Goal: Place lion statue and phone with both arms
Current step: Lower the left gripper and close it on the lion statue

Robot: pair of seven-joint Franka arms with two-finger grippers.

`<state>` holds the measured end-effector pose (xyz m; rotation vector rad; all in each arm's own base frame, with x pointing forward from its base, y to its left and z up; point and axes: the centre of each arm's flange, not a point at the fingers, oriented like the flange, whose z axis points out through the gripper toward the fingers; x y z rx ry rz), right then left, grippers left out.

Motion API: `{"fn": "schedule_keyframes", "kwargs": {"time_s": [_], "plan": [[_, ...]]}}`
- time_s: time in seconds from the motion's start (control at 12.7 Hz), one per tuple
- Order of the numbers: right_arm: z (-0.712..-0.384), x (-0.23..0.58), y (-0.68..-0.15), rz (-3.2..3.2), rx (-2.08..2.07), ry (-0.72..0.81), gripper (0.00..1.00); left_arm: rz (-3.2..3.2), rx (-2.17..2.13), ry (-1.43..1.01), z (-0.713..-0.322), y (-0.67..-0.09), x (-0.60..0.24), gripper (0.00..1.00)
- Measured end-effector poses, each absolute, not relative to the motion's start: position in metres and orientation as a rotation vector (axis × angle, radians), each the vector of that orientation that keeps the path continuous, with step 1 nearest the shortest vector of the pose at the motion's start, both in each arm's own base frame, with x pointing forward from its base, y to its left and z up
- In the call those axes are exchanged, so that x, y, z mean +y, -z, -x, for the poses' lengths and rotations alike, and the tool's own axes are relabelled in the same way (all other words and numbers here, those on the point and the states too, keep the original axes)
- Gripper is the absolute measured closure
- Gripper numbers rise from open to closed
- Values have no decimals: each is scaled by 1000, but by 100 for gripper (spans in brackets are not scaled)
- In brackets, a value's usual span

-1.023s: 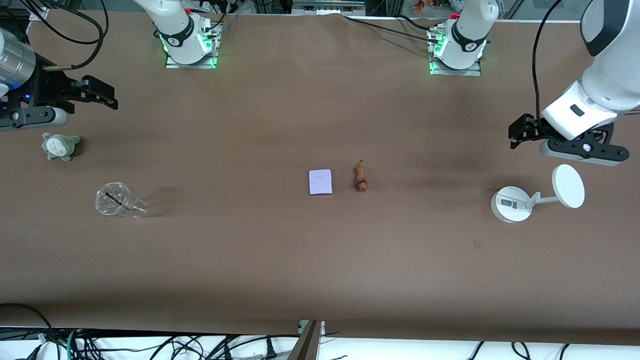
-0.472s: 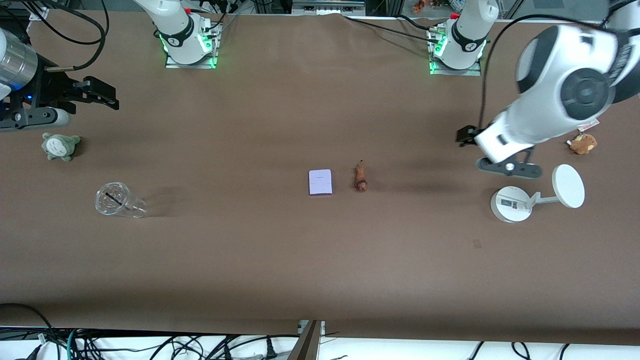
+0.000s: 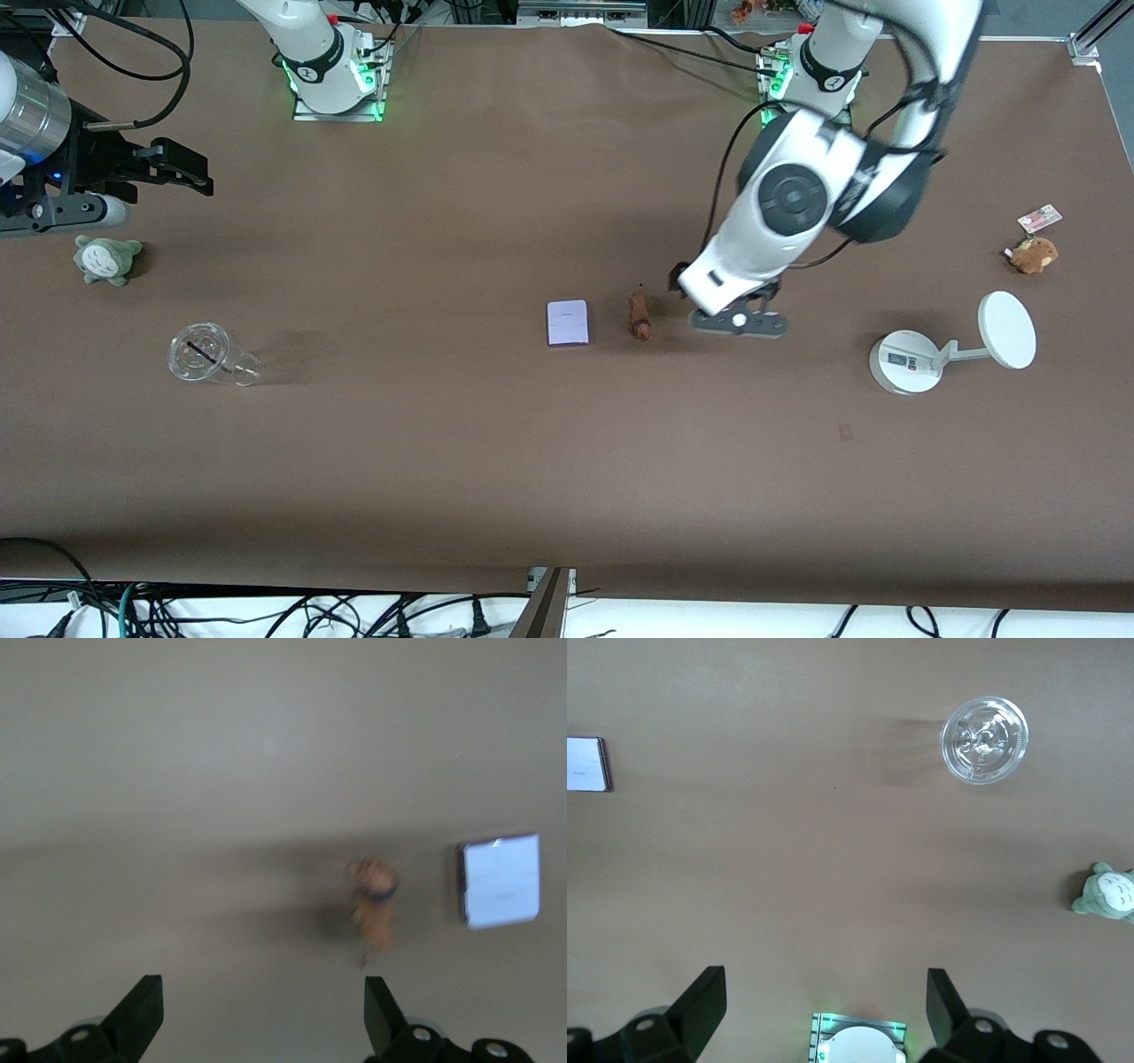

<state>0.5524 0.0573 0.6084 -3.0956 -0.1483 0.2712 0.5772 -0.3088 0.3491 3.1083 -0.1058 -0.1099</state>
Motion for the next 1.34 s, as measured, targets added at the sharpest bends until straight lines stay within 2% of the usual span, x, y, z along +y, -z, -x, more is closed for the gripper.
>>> {"fn": "schedule_keyframes", "kwargs": {"time_s": [0.39, 0.87, 0.94, 1.26, 1.34], "plan": [[-552, 57, -608, 3095, -149, -273, 0, -3069, -139, 60, -575, -258, -350, 0], [-552, 57, -605, 3095, -149, -286, 0, -3061, -173, 79, -560, -204, -374, 0], [-552, 57, -604, 3095, -149, -287, 0, -3063, -172, 85, -559, -201, -374, 7], [-553, 57, -602, 3094, -149, -293, 0, -3065, -152, 90, -558, -198, -375, 56], [-553, 57, -602, 3095, -149, -293, 0, -3064, -147, 85, -559, -200, -375, 63]]}}
